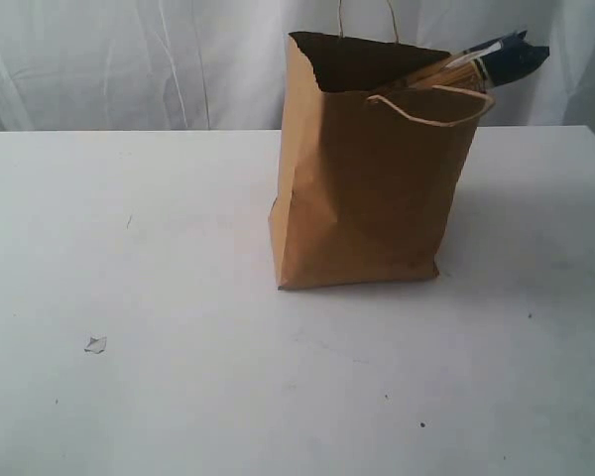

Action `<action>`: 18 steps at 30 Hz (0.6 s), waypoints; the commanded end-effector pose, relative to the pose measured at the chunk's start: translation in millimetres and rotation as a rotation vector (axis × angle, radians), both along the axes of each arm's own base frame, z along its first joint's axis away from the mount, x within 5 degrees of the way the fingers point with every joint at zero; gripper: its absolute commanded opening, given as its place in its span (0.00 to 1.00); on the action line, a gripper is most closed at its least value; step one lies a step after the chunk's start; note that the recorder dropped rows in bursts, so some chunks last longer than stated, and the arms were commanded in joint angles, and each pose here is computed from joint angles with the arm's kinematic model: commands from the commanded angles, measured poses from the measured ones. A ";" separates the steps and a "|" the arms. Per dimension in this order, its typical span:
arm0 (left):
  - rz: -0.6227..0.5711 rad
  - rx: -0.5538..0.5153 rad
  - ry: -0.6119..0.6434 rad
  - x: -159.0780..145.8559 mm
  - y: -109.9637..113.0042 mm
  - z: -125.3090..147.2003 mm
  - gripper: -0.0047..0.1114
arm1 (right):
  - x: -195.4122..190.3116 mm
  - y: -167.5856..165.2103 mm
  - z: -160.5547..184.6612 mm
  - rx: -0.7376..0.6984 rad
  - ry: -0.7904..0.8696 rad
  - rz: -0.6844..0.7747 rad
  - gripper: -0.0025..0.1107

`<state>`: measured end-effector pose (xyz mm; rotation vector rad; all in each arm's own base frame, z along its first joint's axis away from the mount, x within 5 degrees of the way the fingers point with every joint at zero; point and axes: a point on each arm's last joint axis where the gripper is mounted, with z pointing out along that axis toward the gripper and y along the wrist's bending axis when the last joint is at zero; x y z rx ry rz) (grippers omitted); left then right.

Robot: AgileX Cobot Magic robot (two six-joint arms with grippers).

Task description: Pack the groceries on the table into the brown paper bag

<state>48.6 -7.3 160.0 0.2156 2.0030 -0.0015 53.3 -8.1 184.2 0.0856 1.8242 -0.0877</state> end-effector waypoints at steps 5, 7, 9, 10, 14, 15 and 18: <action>-0.007 -0.005 0.016 -1.0 -0.6 -1.8 0.04 | -0.4 -0.1 -2.2 -0.016 0.006 0.005 0.02; -0.007 -0.005 0.016 -1.0 -0.6 -1.8 0.04 | -0.4 0.0 -2.2 -0.014 0.006 0.005 0.02; -0.007 -0.005 0.016 -1.0 -0.6 -1.8 0.04 | -0.4 0.0 -2.2 -0.014 0.006 0.005 0.02; -0.007 -0.005 0.016 -1.0 -0.6 -1.8 0.04 | -0.4 0.0 -2.2 -0.014 0.006 0.005 0.02; -0.008 -0.005 0.025 -1.4 -0.7 -2.5 0.04 | -0.4 0.0 -2.2 -0.014 0.006 0.005 0.02; -0.008 -0.005 0.025 -1.4 -0.7 -2.5 0.04 | -0.4 0.0 -2.2 -0.014 0.006 0.005 0.02; -0.008 -0.005 0.025 -1.4 -0.7 -2.5 0.04 | -0.4 0.0 -2.2 -0.014 0.006 0.005 0.02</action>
